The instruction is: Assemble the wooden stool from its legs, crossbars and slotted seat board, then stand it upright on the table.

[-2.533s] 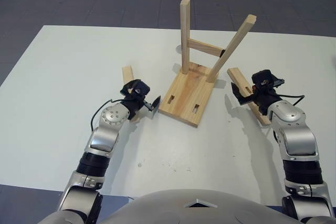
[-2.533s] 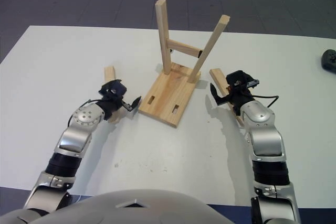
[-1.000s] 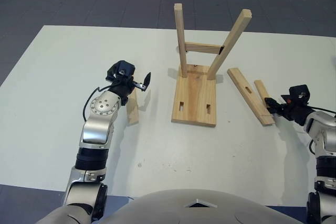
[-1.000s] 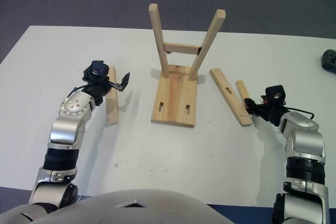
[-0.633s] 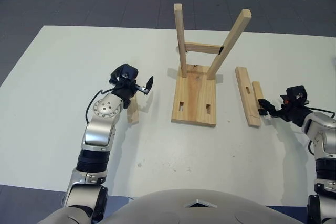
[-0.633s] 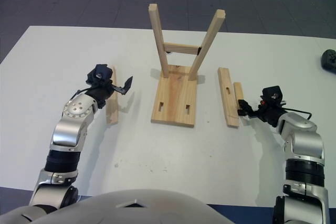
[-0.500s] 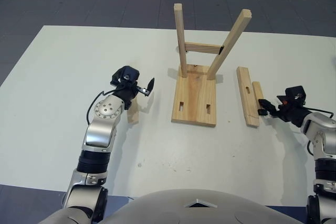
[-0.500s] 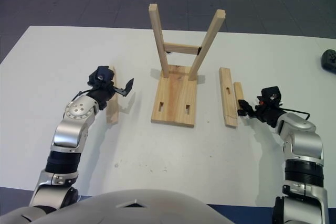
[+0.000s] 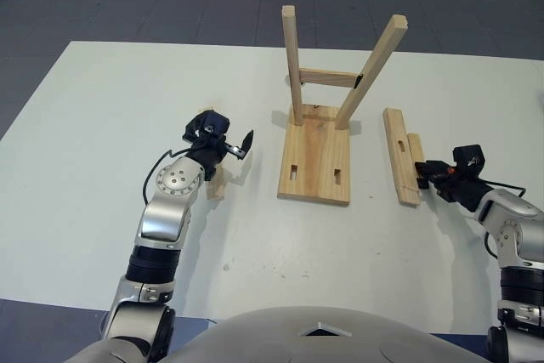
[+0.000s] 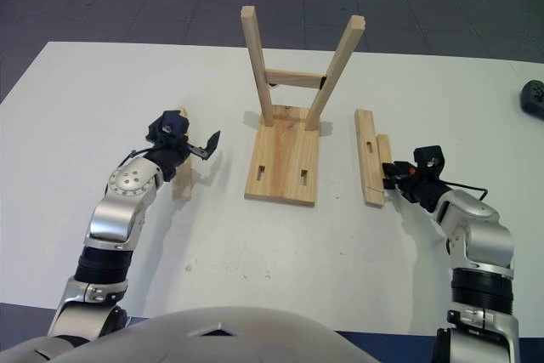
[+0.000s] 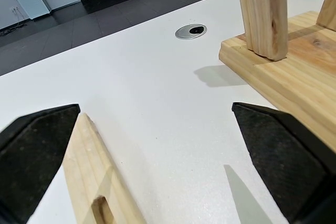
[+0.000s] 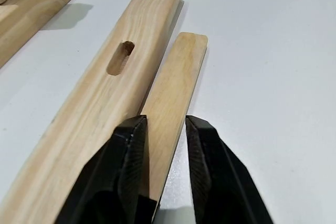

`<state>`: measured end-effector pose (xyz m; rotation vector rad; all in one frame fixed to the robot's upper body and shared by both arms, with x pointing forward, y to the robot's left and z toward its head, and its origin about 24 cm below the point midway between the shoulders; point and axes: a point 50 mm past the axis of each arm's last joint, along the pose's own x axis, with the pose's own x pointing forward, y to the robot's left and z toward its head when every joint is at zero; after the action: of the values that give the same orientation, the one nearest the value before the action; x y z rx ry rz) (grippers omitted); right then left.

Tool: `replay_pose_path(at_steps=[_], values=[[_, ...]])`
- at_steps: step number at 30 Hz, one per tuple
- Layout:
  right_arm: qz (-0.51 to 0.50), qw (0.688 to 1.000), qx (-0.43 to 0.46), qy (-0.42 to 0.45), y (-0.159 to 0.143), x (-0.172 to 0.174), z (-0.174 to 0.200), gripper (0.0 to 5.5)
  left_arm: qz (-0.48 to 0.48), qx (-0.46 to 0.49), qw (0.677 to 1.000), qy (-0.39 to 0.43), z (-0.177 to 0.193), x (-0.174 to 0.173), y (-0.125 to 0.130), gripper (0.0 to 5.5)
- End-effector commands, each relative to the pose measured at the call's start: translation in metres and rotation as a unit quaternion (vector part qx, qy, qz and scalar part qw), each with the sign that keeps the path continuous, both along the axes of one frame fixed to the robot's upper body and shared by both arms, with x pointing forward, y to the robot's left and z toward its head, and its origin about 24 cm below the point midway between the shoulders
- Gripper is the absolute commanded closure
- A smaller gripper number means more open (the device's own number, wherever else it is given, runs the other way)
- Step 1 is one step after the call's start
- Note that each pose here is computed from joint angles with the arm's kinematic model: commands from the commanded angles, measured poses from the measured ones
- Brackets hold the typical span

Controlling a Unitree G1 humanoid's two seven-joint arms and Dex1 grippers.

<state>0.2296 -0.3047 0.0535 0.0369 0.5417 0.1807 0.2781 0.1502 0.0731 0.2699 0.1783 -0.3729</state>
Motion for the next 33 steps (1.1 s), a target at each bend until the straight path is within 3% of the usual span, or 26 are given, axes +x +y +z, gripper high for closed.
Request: replay_pose_path(at_steps=[1, 19, 27, 30, 33], values=[[-0.010, 1.000, 0.015, 0.013, 0.003, -0.006, -0.005, 4.28, -0.001, 0.012, 1.000, 0.005, -0.003, -0.003, 0.002, 0.10], [0.000, 1.000, 0.000, 0.000, 0.011, -0.003, 0.002, 1.41, -0.002, 0.018, 1.000, 0.006, -0.007, -0.005, -0.001, 0.10], [0.023, 0.990, -0.121, 0.071, 0.005, -0.019, -0.017, 0.11, 0.001, 0.022, 1.000, 0.008, -0.009, -0.005, 0.001, 0.10], [0.016, 0.988, -0.135, 0.079, 0.003, -0.019, -0.019, 0.11, 0.000, 0.026, 1.000, 0.009, -0.010, -0.005, 0.001, 0.10], [-0.049, 0.993, -0.066, 0.084, 0.005, -0.014, -0.017, 0.11, 0.002, 0.025, 1.000, 0.008, -0.010, -0.005, 0.001, 0.10]])
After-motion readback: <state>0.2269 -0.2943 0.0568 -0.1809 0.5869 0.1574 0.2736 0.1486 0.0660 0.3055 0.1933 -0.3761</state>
